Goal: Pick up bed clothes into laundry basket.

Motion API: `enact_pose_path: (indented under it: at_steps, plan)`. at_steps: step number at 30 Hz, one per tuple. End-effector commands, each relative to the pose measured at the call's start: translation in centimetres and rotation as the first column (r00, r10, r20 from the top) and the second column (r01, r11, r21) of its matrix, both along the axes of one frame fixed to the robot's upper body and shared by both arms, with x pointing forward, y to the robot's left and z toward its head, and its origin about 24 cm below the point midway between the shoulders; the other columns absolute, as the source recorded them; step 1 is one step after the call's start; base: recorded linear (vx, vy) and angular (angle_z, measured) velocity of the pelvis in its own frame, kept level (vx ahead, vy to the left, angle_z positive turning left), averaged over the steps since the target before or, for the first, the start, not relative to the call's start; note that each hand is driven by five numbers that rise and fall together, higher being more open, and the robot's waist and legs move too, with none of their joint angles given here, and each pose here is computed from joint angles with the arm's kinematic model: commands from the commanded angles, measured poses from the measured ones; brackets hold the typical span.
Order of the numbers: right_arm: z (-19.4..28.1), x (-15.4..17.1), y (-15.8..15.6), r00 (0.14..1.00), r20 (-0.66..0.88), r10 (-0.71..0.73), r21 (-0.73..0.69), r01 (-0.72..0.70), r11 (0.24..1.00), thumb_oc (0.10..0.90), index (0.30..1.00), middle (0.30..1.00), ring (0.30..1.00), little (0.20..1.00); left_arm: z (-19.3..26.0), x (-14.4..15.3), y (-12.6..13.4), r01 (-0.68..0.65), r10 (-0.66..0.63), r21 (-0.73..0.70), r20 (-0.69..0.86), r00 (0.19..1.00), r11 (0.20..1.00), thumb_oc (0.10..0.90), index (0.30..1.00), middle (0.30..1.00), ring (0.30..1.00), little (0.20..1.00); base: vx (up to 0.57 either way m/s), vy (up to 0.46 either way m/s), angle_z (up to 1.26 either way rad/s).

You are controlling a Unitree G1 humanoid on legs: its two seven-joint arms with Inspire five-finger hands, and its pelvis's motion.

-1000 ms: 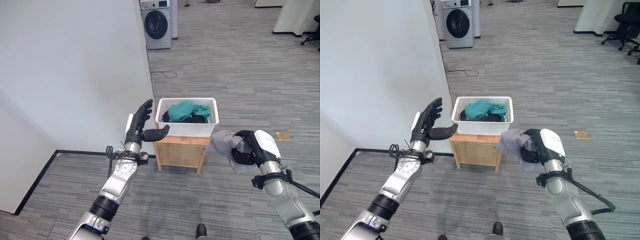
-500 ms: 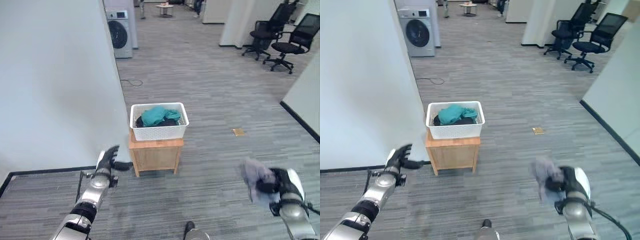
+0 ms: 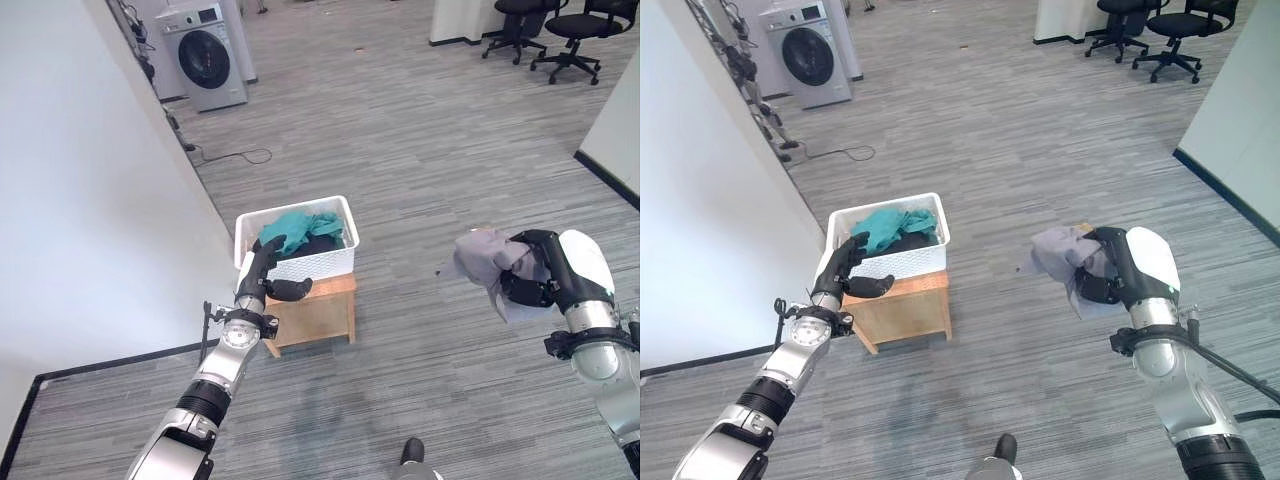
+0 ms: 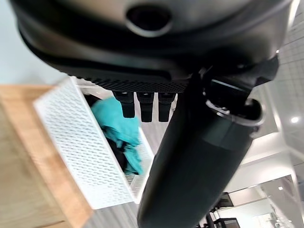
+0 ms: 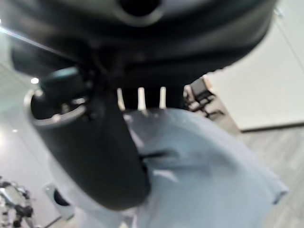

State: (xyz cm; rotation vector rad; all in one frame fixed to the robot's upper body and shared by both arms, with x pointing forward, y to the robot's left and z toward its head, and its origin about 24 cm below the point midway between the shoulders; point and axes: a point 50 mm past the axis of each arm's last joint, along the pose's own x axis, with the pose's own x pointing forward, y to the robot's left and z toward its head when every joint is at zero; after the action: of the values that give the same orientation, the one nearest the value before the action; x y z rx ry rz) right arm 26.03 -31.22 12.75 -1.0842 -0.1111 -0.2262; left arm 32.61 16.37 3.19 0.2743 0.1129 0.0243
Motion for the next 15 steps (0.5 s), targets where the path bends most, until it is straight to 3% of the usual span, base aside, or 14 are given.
enact_pose_path:
  at_steps: [1,8,12,15]
  plan:
    - [9.1,1.4,5.0,0.887,0.37,0.275,-0.123,-0.247,0.961,0.4,0.3,0.3,0.3,0.3,6.4,0.5,1.1,0.004,-0.013,0.03,0.31,0.951,1.0,0.8,0.9,0.9,0.9,0.9,0.47,-0.325,-0.51]
    - [8.0,2.2,5.3,0.908,0.292,0.302,-0.155,-0.266,0.951,0.4,0.3,0.3,0.3,0.3,4.5,-1.6,2.2,-0.019,0.007,0.039,0.279,0.96,0.999,0.8,0.9,0.9,0.9,0.9,0.53,-0.052,-0.26]
    - [8.5,2.4,5.3,0.903,0.301,0.307,-0.173,-0.265,0.949,0.4,0.3,0.3,0.3,0.3,5.4,-1.8,2.1,-0.004,-0.013,0.052,0.315,0.949,0.999,0.8,0.9,0.9,0.9,0.9,0.45,-0.061,0.37]
    - [6.2,2.7,6.2,0.917,0.225,0.329,-0.177,-0.294,0.939,0.4,0.3,0.3,0.3,0.3,5.2,-3.4,3.3,-0.032,0.005,0.081,0.319,0.948,0.996,0.8,0.9,0.9,0.9,0.9,0.54,-0.015,0.23]
